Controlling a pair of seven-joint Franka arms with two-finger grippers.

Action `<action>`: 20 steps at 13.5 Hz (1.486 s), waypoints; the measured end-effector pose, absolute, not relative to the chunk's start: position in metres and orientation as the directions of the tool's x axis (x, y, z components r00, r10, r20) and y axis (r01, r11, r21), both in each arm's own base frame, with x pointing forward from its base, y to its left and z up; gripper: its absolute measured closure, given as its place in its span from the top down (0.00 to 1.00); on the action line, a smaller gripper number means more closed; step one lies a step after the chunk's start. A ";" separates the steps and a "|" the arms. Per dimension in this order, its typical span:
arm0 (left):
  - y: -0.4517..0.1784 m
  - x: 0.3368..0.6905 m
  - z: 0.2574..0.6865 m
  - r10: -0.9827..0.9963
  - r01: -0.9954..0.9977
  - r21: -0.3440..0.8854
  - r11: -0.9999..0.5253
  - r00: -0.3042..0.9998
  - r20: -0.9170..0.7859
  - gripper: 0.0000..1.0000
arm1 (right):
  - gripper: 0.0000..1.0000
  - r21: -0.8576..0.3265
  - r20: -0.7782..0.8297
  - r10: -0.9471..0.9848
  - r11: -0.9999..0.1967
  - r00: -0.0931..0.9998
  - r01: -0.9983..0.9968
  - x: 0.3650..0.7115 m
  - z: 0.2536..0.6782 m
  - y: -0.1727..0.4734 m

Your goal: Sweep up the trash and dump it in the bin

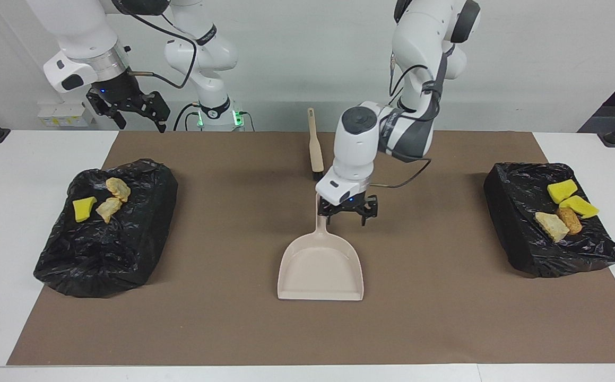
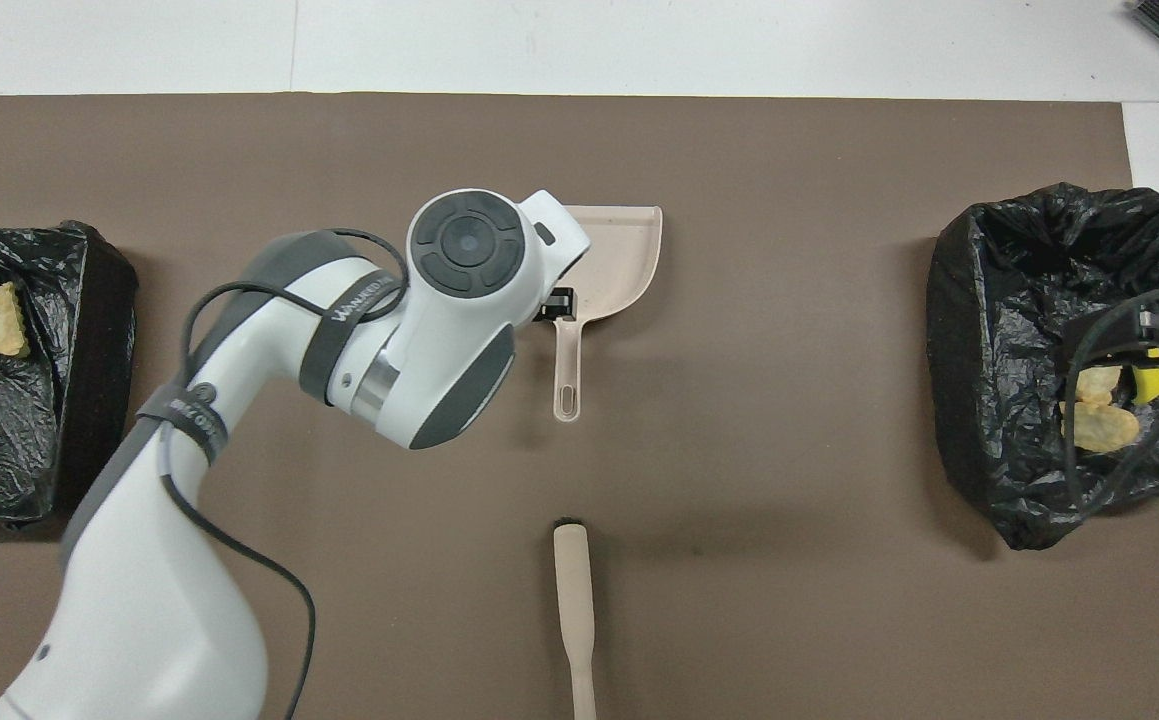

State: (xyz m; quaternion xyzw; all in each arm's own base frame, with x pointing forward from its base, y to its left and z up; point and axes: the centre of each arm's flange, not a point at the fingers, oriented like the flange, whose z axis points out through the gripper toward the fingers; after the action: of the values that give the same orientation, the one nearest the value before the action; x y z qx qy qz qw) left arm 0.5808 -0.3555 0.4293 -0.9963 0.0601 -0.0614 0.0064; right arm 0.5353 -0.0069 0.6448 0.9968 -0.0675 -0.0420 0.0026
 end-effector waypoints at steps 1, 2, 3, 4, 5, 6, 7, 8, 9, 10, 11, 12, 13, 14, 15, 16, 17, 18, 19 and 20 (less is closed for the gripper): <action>-0.338 0.584 0.445 -0.115 -0.113 -0.022 -0.993 0.985 0.129 1.00 | 1.00 0.011 -0.083 -0.135 -0.991 0.987 -0.134 0.535 0.645 -0.007; -0.320 0.587 0.461 -0.124 -0.122 -0.024 -0.992 0.982 0.139 1.00 | 1.00 0.011 -0.083 -0.135 -0.991 0.987 -0.134 0.535 0.645 -0.007; -0.303 0.590 0.476 -0.148 -0.145 -0.030 -0.989 0.978 0.148 1.00 | 1.00 0.011 -0.083 -0.135 -0.991 0.987 -0.134 0.535 0.645 -0.007; -0.284 0.593 0.492 -0.173 -0.169 -0.037 -0.985 0.973 0.156 1.00 | 1.00 0.011 -0.083 -0.135 -0.991 0.987 -0.134 0.535 0.645 -0.007; -0.262 0.595 0.509 -0.191 -0.186 -0.045 -0.981 0.968 0.162 1.00 | 1.00 0.011 -0.083 -0.135 -0.991 0.987 -0.134 0.535 0.645 -0.007; -0.239 0.596 0.527 -0.204 -0.197 -0.054 -0.979 0.965 0.164 1.00 | 1.00 0.011 -0.083 -0.135 -0.991 0.987 -0.134 0.535 0.645 -0.007; -0.217 0.595 0.544 -0.214 -0.206 -0.063 -0.977 0.962 0.167 1.00 | 1.00 0.011 -0.083 -0.135 -0.991 0.987 -0.134 0.535 0.645 -0.007; -0.195 0.594 0.562 -0.222 -0.213 -0.071 -0.975 0.960 0.172 1.00 | 1.00 0.011 -0.083 -0.135 -0.991 0.987 -0.134 0.535 0.645 -0.007; -0.173 0.591 0.578 -0.232 -0.221 -0.080 -0.972 0.957 0.175 1.00 | 1.00 0.011 -0.083 -0.135 -0.991 0.987 -0.134 0.535 0.645 -0.007; -0.152 0.587 0.594 -0.245 -0.232 -0.089 -0.969 0.954 0.171 1.00 | 1.00 0.011 -0.083 -0.135 -0.991 0.987 -0.134 0.535 0.645 -0.007; -0.131 0.583 0.609 -0.258 -0.245 -0.099 -0.965 0.954 0.155 1.00 | 1.00 0.011 -0.083 -0.135 -0.991 0.987 -0.134 0.535 0.645 -0.007; -0.112 0.578 0.624 -0.273 -0.261 -0.105 -0.960 0.953 0.133 1.00 | 1.00 0.011 -0.083 -0.135 -0.991 0.987 -0.134 0.535 0.645 -0.007; -0.097 0.574 0.637 -0.286 -0.275 -0.108 -0.955 0.952 0.110 1.00 | 1.00 0.011 -0.083 -0.135 -0.991 0.987 -0.134 0.535 0.645 -0.007; -0.085 0.571 0.648 -0.286 -0.276 -0.106 -0.955 0.954 0.092 1.00 | 1.00 0.011 -0.083 -0.135 -0.991 0.987 -0.134 0.535 0.645 -0.007; -0.074 0.569 0.659 -0.277 -0.268 -0.099 -0.958 0.957 0.087 1.00 | 1.00 0.011 -0.083 -0.135 -0.991 0.987 -0.134 0.535 0.645 -0.007; -0.067 0.567 0.669 -0.269 -0.261 -0.093 -0.961 0.959 0.090 1.00 | 1.00 0.011 -0.083 -0.135 -0.991 0.987 -0.134 0.535 0.645 -0.007; -0.063 0.566 0.676 -0.262 -0.254 -0.086 -0.963 0.960 0.095 1.00 | 1.00 0.011 -0.083 -0.135 -0.991 0.987 -0.134 0.535 0.645 -0.007; -0.060 0.565 0.680 -0.256 -0.248 -0.080 -0.965 0.962 0.101 1.00 | 1.00 0.011 -0.083 -0.135 -0.991 0.987 -0.134 0.535 0.645 -0.007; -0.059 0.565 0.681 -0.252 -0.246 -0.070 -0.967 0.962 0.103 1.00 | 1.00 0.011 -0.083 -0.135 -0.991 0.987 -0.134 0.535 0.645 -0.007; -0.058 0.565 0.681 -0.247 -0.242 -0.052 -0.969 0.963 0.105 1.00 | 1.00 0.011 -0.083 -0.135 -0.991 0.987 -0.134 0.535 0.645 -0.007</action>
State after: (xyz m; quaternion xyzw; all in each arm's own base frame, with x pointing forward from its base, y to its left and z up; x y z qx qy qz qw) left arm 0.5649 -0.0580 0.6811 -0.9906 0.1234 -0.0553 0.0192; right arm 0.5353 -0.0069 0.6448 0.9968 -0.0675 -0.0420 0.0026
